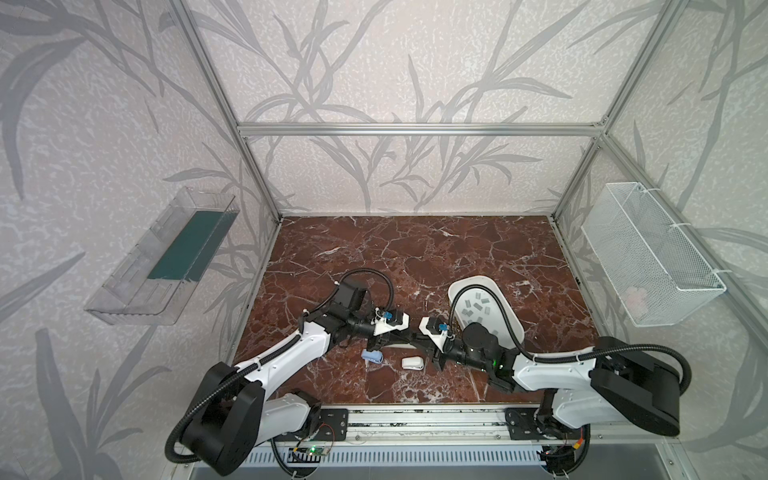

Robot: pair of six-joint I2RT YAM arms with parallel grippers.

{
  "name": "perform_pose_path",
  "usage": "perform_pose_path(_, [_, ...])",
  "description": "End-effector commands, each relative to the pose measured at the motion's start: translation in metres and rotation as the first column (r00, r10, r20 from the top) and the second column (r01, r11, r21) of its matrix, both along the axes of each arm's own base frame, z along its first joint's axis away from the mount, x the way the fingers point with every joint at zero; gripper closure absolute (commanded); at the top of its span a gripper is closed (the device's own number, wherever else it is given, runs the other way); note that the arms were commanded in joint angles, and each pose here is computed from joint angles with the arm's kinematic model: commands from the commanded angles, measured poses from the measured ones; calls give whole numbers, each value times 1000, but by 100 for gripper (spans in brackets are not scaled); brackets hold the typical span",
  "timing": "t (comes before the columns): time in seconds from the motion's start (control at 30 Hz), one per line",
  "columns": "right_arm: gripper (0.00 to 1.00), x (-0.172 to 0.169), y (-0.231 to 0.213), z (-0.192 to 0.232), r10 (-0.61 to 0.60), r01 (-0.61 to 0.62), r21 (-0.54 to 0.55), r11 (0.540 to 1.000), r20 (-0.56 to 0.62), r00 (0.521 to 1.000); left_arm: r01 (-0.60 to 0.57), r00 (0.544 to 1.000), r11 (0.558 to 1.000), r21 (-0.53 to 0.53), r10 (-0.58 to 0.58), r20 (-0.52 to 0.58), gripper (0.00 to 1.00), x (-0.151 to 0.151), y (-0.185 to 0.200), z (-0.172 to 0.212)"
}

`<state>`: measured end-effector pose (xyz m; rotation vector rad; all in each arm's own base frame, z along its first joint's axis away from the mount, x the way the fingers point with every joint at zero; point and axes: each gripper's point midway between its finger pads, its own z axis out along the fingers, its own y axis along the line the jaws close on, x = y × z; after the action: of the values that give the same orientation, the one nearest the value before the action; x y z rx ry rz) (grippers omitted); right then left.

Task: Load the staples into the stapler
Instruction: 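Pull the stapler base down with the right gripper, opening the stapler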

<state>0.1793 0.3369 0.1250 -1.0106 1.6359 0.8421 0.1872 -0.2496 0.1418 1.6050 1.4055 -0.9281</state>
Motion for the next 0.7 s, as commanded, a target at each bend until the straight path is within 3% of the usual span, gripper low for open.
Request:
perform_pose_path(0.0, [100,-8,-54,-100,-155,95,-321,942,-167,974,126,954,972,-197,-65,291,100,19,-12,84])
perform_pose_path(0.37, [100,5,-66,-120,-240,175,-395,902,-123,963,149,948,962,-229,-73,311,100,24,-6,97])
perform_pose_path(0.67, [100,7,-62,-115,-247,180,-377,909,-137,959,101,948,971,-218,-27,316,100,40,-7,83])
